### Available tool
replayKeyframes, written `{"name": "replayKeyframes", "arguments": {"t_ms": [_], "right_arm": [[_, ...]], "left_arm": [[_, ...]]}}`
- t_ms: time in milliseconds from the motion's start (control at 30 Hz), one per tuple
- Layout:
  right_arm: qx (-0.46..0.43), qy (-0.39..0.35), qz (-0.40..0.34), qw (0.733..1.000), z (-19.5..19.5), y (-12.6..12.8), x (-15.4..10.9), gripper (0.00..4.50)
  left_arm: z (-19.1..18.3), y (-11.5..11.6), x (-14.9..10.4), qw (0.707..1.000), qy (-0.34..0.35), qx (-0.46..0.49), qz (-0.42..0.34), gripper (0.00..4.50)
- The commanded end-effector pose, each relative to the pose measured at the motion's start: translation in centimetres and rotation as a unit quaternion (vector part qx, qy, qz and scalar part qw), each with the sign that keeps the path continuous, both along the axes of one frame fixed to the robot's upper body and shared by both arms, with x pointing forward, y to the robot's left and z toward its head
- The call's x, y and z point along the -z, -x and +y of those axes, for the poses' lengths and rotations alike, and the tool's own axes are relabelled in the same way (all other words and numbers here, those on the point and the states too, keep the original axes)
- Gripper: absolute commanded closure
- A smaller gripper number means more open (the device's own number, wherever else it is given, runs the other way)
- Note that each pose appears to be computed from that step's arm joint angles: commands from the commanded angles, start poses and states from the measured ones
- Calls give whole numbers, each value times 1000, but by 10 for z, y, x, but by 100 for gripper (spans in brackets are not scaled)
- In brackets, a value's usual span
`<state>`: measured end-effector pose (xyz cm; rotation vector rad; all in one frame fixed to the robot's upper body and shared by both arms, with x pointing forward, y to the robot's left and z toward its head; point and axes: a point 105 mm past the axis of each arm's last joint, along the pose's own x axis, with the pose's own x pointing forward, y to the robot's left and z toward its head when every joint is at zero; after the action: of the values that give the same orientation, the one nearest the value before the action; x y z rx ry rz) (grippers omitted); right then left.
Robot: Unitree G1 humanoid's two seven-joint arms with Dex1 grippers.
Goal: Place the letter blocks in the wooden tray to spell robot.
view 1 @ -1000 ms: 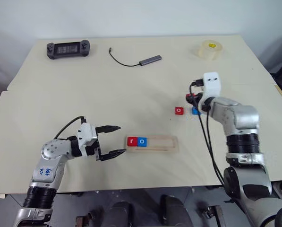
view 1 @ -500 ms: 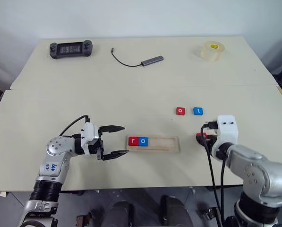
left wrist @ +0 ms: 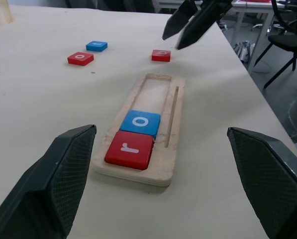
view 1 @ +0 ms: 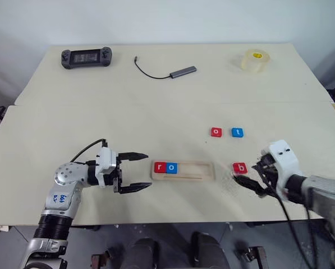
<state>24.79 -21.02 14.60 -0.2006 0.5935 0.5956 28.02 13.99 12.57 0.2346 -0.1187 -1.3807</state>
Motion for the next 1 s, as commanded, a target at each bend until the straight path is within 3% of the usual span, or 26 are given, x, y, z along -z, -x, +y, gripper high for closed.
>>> {"name": "replayKeyframes", "arguments": {"t_ms": [33, 300, 433, 600, 700, 900, 1000], "right_arm": [[-123, 4, -63, 990, 2, -7, -17, 36], [-304, 105, -91, 943, -26, -47, 0, 36], [-332, 143, -35, 932, -35, -56, 16, 36], [-348, 110, -50, 930, -16, -72, 13, 36], [-360, 120, -37, 925, -14, -70, 19, 93], [-362, 116, -42, 924, -12, -68, 13, 295], [-376, 115, -64, 917, -3, -69, -6, 307]], "left_arm": [[0, 6, -9, 1000, -2, 15, -18, 0], [-4, 15, -9, 999, -13, 26, -19, 0], [-3, 19, -9, 999, -14, 24, -17, 0], [0, 20, -10, 1000, -15, 9, -20, 0], [0, 19, -10, 1000, -15, 5, -22, 0], [-1, 17, -11, 1000, -12, -2, -26, 0], [1, 16, -11, 999, -13, -7, -29, 0]]}}
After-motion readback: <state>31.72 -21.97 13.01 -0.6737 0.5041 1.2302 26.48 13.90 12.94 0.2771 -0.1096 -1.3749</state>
